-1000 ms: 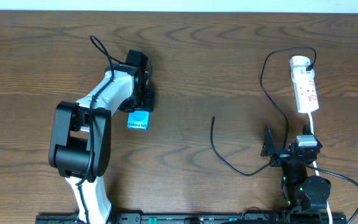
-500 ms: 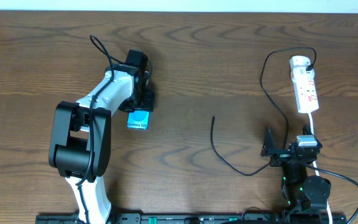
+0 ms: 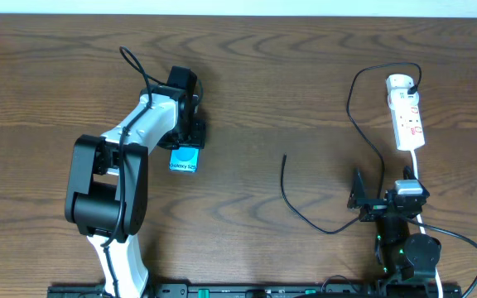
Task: Plug charger to phone and switch on socket
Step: 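Close the left gripper on the phone's sides, then lift the phone with the left gripper and tilt it upright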
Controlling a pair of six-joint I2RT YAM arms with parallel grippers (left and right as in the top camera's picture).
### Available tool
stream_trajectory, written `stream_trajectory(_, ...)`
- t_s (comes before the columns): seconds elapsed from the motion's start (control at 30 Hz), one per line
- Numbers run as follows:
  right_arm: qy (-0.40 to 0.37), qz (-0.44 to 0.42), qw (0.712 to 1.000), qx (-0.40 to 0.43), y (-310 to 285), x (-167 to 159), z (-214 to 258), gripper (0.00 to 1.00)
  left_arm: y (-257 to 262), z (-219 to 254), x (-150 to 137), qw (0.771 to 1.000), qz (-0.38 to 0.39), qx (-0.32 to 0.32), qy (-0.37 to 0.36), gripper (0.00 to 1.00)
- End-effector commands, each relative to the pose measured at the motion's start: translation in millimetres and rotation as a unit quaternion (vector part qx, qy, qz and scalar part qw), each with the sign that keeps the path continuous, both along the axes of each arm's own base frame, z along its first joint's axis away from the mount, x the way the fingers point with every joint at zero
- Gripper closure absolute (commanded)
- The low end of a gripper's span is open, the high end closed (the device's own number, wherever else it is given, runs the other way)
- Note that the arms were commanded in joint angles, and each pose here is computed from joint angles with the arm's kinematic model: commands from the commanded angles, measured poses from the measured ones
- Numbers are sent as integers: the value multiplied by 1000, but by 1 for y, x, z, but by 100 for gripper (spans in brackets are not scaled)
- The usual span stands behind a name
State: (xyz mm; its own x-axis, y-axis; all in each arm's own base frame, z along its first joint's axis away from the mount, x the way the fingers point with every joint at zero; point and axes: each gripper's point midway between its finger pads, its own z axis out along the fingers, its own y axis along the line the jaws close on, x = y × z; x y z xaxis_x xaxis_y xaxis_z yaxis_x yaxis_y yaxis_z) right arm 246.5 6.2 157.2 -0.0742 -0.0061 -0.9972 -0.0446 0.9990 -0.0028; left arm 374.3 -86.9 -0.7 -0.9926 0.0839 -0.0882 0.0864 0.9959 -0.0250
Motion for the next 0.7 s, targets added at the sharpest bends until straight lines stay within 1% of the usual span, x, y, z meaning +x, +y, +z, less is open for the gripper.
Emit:
stream_trajectory(0.0, -1, 1, 1000, 5, 1, 0, 0, 1, 4, -6, -6, 1000, -2, 9, 12, 92)
stream_trajectory(0.5, -1, 1, 1000, 5, 1, 0, 0, 1, 5, -3, -9, 1000, -2, 11, 20, 93)
stream_trajectory(0.67, -1, 1, 1000, 5, 1, 0, 0, 1, 3, 15, -4, 1000, -2, 5, 10, 93)
